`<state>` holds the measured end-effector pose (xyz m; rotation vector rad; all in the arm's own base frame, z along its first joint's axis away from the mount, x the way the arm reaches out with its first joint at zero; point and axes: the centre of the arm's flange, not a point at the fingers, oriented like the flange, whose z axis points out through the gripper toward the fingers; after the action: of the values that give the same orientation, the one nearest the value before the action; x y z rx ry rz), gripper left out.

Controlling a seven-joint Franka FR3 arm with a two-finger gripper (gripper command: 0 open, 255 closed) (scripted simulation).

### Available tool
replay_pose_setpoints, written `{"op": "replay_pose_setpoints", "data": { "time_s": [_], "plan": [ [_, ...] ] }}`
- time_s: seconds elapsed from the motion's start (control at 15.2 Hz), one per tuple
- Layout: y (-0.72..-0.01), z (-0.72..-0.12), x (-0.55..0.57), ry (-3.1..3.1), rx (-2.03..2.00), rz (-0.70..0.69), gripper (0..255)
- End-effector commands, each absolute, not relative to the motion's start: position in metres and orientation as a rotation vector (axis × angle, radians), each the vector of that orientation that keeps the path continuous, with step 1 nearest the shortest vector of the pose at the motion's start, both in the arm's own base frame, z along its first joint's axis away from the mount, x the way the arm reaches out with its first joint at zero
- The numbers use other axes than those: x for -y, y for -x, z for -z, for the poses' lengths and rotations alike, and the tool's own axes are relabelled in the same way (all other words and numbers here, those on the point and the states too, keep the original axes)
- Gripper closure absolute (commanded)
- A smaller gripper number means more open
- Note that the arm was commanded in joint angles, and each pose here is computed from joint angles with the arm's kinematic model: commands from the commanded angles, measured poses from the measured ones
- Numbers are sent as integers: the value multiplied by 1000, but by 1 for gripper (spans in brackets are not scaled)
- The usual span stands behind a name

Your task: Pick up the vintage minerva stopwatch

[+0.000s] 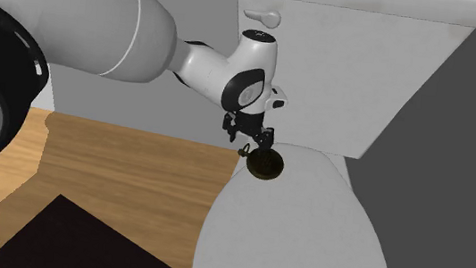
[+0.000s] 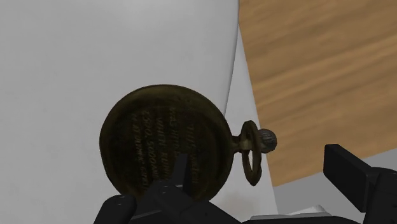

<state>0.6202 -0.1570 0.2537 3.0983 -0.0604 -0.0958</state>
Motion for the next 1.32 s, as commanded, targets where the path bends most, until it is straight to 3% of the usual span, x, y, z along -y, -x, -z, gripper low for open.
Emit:
{"op": "replay_pose_setpoints", "data": {
  "time_s": [0.0, 0.07, 0.13, 0.73, 1.25],
  "plan": [
    [-621, -250, 157, -3098, 61, 95, 0],
    [-621, -250, 157, -3098, 61, 95, 0],
    [-621, -250, 157, -3098, 61, 95, 255],
    [-621, -250, 157, -3098, 61, 95, 255],
    [-621, -292, 157, -3098, 61, 95, 255]
  ]
}}
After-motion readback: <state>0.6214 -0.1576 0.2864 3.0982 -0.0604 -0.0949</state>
